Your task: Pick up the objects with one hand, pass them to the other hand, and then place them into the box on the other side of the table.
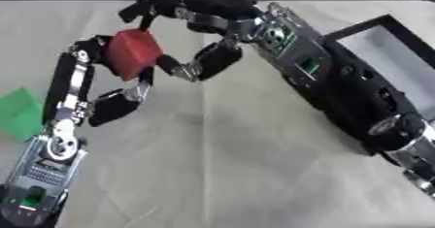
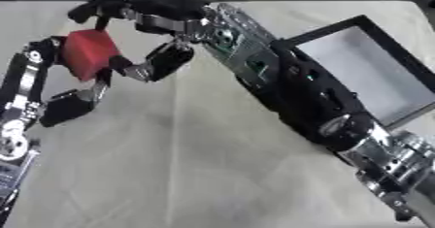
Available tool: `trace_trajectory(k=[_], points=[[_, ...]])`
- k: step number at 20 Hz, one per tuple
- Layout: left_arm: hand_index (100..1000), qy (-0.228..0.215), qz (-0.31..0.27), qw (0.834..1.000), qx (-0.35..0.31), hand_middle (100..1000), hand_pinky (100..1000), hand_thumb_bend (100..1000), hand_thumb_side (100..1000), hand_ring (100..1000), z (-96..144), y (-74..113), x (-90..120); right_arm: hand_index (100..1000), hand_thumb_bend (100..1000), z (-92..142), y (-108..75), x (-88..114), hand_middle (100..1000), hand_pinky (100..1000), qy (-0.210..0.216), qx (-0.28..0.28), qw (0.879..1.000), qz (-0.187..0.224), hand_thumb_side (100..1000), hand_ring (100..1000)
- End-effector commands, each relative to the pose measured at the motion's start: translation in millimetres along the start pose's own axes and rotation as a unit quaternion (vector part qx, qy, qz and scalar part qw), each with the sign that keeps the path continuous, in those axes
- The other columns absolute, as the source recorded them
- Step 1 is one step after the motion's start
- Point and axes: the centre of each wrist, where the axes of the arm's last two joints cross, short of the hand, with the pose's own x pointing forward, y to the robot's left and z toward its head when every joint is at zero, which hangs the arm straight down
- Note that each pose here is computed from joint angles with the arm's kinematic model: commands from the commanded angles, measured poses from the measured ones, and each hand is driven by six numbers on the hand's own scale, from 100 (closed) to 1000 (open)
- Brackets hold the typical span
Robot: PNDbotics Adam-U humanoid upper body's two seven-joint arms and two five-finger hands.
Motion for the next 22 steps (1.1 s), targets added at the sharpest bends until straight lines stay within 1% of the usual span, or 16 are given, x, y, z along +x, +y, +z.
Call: trace_trajectory(k=[1,10,17,18,19,22], points=[[456,-0.015,0.007,1.000,0.006,313,673,100,173,432,-4,1.3,8,971,100,7,-11.9,4,890,986,-0.002,0.000,1.000,0.012,166,919],[449,0.011,0.018,1.000,0.008,309,668,100,177,429,-4,-0.8,2,976,100,11,-27.6,23,901,998,-0.019,-0.018,1.000,-0.011,144,929],[446,0.007,0.020,1.000,0.005,308,667,100,173,428,-4,-1.7,4,979,100,11,-29.1,27,908,1000,-0.020,-0.012,1.000,-0.014,152,935],[446,0.005,0.020,1.000,0.005,308,667,100,173,428,-4,-1.6,5,979,100,11,-28.6,27,907,1000,-0.020,-0.010,1.000,-0.014,118,935],[446,0.004,0.019,1.000,0.005,308,667,100,173,428,-4,-1.5,6,979,100,11,-28.2,26,907,1000,-0.020,-0.007,1.000,-0.013,157,935],[445,-0.006,0.018,1.000,0.005,308,668,100,169,429,-5,-1.3,9,979,100,10,-25.3,23,907,1000,-0.016,0.004,1.000,-0.008,170,934]])
